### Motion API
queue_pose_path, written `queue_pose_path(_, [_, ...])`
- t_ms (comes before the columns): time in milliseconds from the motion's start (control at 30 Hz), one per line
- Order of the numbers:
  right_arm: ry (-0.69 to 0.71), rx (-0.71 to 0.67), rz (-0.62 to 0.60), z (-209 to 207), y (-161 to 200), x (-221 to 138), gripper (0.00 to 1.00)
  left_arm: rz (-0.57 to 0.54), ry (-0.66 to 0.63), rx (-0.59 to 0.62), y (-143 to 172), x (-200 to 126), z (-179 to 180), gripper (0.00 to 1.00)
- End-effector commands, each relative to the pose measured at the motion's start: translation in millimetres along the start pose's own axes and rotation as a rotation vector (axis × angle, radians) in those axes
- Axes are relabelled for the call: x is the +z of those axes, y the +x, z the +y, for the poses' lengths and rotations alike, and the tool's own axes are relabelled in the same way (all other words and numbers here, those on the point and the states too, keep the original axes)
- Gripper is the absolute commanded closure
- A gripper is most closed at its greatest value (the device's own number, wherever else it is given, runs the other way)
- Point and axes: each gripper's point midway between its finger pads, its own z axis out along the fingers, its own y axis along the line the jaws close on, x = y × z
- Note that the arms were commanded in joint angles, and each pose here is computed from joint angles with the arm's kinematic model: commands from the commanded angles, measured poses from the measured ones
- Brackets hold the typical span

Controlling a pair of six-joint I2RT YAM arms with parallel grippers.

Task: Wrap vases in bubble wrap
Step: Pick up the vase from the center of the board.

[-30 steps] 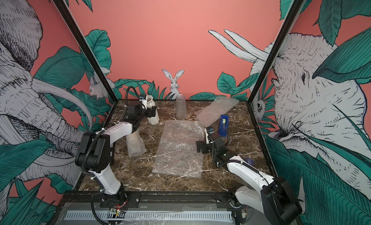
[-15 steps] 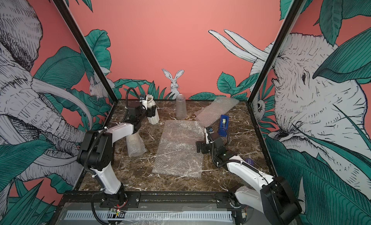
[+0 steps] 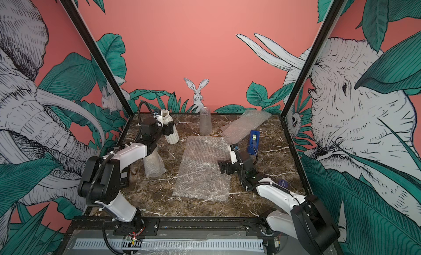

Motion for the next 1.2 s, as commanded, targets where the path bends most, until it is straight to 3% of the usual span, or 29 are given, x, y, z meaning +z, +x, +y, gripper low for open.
queue_pose_path(0, [-0.135,-0.103,-0.158,30,-35,1,0.02,-0.186,0.017,-0.064,-71,-40,-4,0.59])
queue_pose_path(200, [-0.238,-0.286,-0.246,73,-53,6,0.01,-0.162,0.108,-0.122,-86,-79,-34,0.59])
queue_pose_path(500, [-0.315,-0.374,-0.35,107,-90,18,0.01,-0.098,0.365,-0.148,-73,-136,-117,0.59])
queue_pose_path(800, [-0.445,-0.376,-0.37,133,-91,27,0.01,-0.008,0.525,-0.201,-37,-156,-173,0.6])
queue_pose_path(933, [-0.466,-0.363,-0.343,139,-82,33,0.01,0.008,0.593,-0.167,-34,-165,-197,0.6])
queue_pose_path(1167, [-0.488,-0.327,-0.338,143,-76,38,0.01,0.026,0.64,-0.194,-26,-175,-210,0.6])
